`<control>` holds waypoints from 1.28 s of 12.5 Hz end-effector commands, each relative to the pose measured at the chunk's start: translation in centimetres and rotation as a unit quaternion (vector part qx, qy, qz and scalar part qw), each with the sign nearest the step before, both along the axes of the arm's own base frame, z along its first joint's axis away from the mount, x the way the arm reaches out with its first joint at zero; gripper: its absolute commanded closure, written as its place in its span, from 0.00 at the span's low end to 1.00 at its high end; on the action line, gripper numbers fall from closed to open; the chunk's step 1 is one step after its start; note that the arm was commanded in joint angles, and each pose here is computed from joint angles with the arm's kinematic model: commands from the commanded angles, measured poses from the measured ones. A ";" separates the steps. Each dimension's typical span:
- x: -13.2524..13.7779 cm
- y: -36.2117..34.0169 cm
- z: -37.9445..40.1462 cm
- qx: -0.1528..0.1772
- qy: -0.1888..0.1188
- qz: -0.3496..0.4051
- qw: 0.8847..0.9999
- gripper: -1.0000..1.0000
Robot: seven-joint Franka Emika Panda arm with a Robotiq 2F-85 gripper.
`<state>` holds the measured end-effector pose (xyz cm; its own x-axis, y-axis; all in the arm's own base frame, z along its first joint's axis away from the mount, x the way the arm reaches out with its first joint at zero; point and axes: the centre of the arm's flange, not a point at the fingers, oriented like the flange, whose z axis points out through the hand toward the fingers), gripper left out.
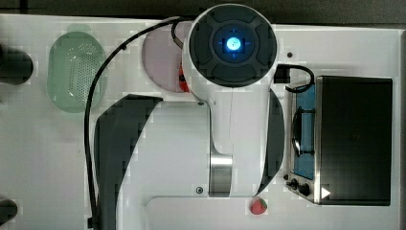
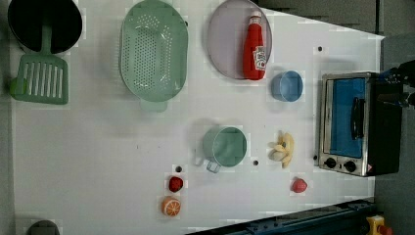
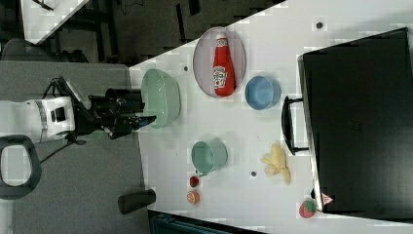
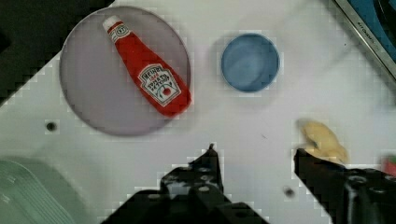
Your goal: Pick ketchup from plate and place it on table.
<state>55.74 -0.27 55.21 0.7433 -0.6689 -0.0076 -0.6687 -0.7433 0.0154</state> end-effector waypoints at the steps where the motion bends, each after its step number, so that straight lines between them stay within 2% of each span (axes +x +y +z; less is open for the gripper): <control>1: -6.2 -2.0 7.3 0.005 0.016 -0.042 0.999 0.23; 3: -5.9 -1.7 6.9 0.005 0.019 -0.039 0.999 0.01; 8: -3.0 0.1 2.6 0.008 0.044 0.004 0.999 0.00; 12: 0.7 1.7 -2.6 0.015 0.045 0.058 0.997 0.00; 16: 4.2 2.2 -9.3 0.028 0.047 0.133 0.990 0.00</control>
